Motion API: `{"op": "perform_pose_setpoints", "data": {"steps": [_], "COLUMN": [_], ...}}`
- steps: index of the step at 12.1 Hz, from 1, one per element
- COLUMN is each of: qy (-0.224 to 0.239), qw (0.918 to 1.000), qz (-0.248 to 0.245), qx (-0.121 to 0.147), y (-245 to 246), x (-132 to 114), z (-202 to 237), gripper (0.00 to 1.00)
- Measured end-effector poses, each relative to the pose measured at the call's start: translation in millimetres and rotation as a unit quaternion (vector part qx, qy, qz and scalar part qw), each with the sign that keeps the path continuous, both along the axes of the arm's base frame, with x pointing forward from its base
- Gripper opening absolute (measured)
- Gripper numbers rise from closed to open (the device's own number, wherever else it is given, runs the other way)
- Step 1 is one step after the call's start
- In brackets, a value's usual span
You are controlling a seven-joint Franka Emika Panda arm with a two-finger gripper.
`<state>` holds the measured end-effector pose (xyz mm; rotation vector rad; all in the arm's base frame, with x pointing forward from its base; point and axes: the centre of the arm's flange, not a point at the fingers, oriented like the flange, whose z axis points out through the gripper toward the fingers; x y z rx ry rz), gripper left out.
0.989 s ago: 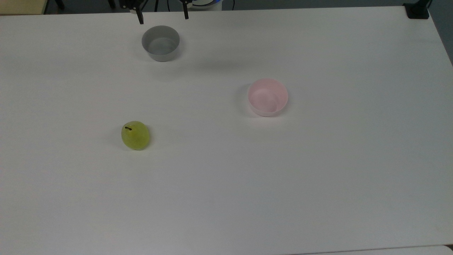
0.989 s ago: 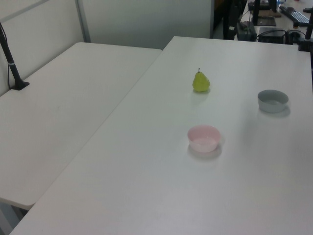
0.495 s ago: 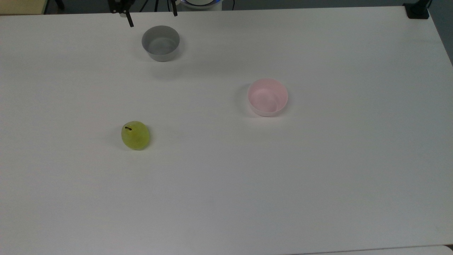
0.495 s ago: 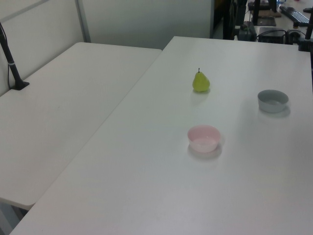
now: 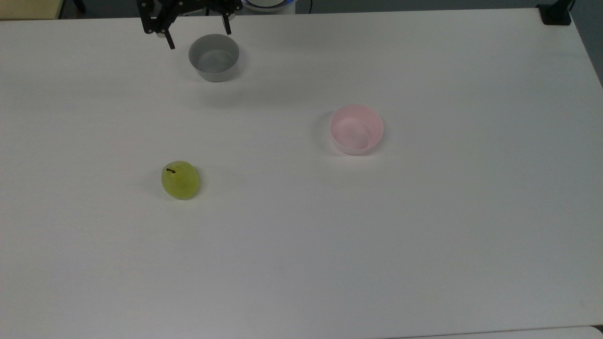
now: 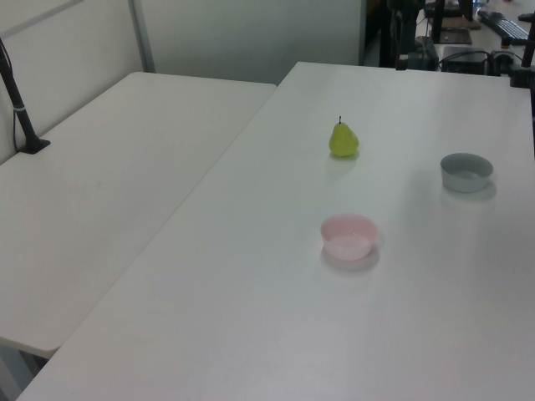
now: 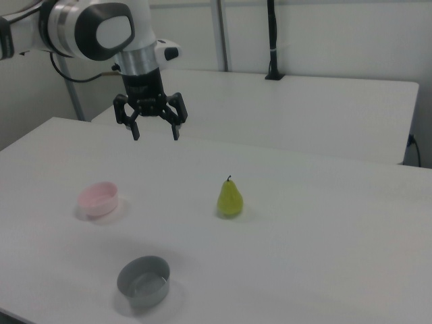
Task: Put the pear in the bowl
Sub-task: 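Move the open gripper over the green pear and lower it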
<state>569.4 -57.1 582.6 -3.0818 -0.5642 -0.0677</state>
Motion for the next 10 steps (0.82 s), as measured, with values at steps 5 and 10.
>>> {"op": "perform_pose_setpoints", "data": {"steps": [5,10], "qy": [-0.021,-0.073], "qw": [0.9996,0.9947], "qz": [-0.018,-0.072], "qx": [-0.005,-0.012], "y": [-21.9,-44.5], "x": [17.3,34.8], "z": [-28.6,-88.1], "gripper": [1.00,1.00]}}
